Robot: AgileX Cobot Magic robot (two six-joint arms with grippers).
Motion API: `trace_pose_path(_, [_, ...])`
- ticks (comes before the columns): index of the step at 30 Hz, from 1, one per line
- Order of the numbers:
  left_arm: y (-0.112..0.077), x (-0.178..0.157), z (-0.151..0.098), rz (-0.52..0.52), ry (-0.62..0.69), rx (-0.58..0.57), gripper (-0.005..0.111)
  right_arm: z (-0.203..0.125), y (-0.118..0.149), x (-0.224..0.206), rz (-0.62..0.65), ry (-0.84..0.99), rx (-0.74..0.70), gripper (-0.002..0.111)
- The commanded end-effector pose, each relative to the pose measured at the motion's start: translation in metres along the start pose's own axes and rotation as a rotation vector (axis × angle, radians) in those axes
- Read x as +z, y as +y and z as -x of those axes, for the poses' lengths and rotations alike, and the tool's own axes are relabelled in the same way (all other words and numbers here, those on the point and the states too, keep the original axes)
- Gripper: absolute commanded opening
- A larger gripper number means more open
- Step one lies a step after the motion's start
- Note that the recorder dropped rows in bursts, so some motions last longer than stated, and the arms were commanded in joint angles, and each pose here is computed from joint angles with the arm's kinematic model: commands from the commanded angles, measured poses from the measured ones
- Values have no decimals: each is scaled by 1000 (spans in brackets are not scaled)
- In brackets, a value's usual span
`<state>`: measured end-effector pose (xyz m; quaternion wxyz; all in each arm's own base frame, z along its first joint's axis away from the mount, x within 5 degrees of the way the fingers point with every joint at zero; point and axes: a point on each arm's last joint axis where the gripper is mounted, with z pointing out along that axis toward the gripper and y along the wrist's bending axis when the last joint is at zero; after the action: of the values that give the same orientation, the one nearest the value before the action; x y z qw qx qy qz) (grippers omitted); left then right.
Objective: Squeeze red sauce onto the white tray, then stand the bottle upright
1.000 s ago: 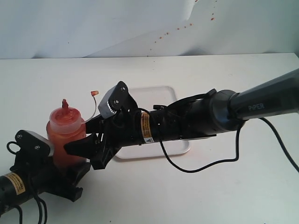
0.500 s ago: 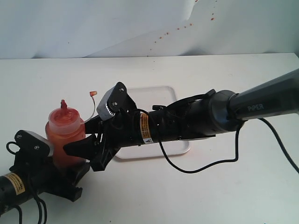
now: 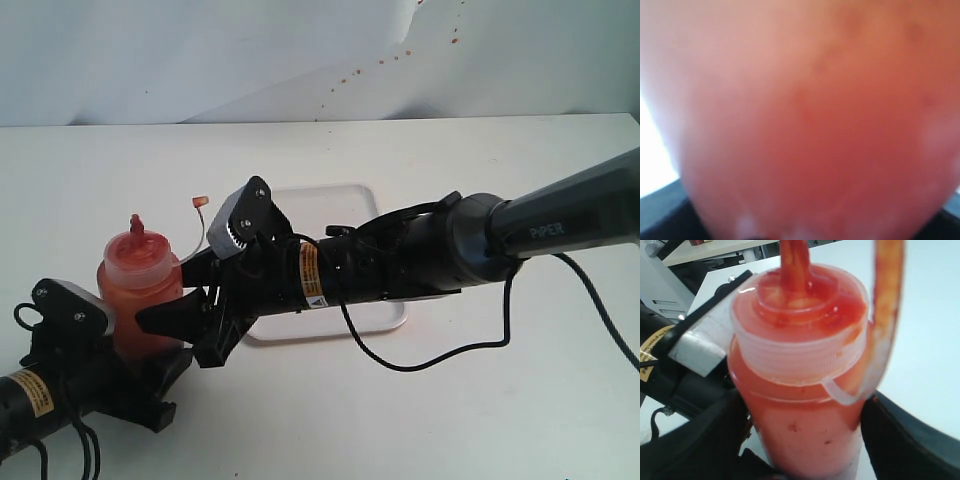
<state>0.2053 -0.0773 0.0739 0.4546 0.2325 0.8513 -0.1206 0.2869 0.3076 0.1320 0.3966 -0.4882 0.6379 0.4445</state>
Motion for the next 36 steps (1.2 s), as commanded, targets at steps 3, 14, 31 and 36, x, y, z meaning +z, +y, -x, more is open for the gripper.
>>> trace_pose_path(3, [3,1,5,38,-32,-5,90,2,13,5,87,-1,-59,11])
trace_pose_path(14, [4,1,7,45,-55,-8,91,3,14,5,89,-5,-57,11])
trace_pose_path(31, [4,1,3,44,-14,-4,91,4,15,5,102,-17,-57,11])
trace_pose_path(36, [4,1,1,43,4,5,91,4,14,5,99,-17,-56,11])
